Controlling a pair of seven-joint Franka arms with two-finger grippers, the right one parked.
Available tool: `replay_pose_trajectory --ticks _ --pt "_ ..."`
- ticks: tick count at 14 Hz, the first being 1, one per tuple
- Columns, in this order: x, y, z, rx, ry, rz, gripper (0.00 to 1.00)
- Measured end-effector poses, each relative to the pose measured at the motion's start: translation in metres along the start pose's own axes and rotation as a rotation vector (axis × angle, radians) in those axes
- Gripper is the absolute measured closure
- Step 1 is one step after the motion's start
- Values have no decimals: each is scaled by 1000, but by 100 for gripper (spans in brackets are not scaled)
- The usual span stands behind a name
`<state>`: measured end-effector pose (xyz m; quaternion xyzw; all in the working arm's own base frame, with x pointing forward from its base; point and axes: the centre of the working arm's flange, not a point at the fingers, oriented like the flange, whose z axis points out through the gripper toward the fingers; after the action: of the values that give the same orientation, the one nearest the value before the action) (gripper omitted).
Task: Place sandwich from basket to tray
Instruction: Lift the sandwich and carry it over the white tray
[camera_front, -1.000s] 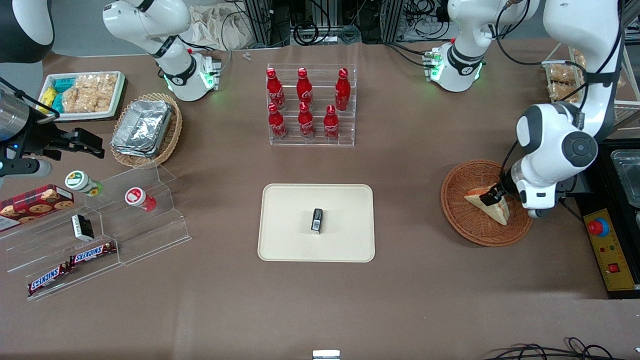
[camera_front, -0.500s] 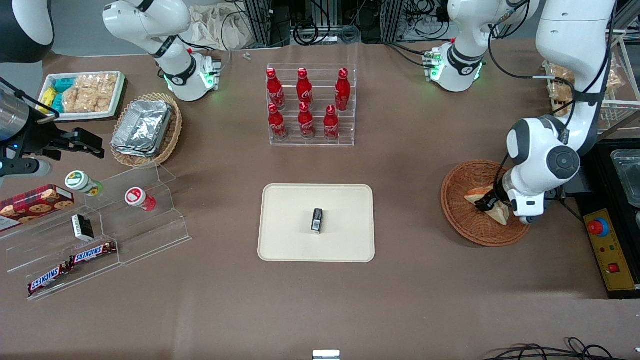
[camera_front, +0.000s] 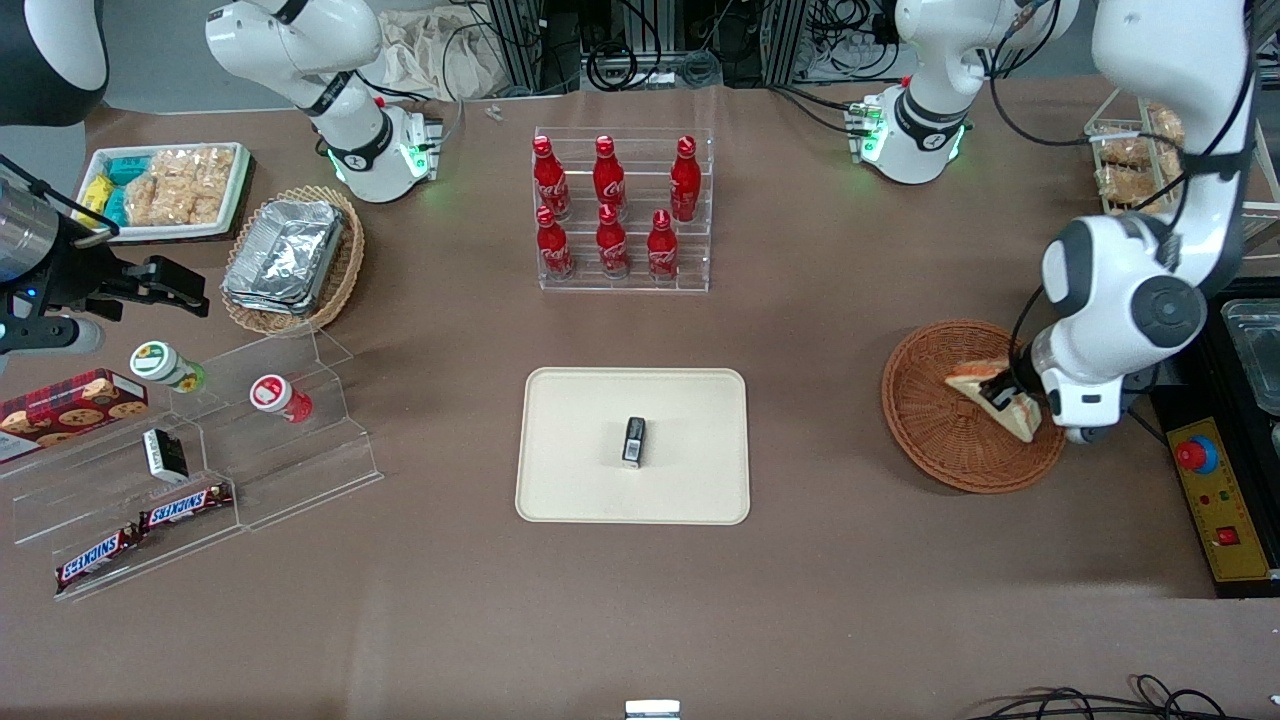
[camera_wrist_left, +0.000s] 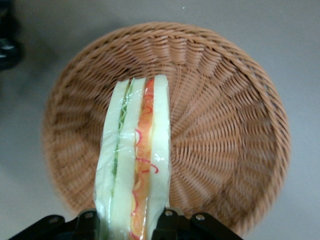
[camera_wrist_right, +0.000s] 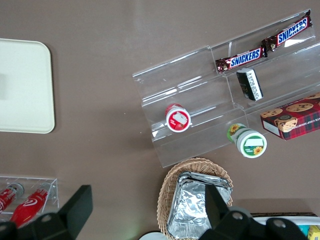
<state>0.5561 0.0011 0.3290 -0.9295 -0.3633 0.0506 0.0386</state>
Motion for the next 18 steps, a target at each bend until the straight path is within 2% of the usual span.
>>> replay_pose_trajectory --ticks 2,4,5,8,11,13,14,18 --pt "-15 8 -68 13 -16 70 67" --pt "-41 32 -124 18 -28 177 75" --pt "-56 46 -141 11 -37 232 80" --pt "-101 91 -163 -32 -42 367 80" --pt "-152 146 -152 -45 -57 507 80" --pt "-181 185 -133 -78 -57 605 80" --pt "-196 203 -120 -89 -43 657 80" --pt "-247 264 -38 -93 22 818 80"
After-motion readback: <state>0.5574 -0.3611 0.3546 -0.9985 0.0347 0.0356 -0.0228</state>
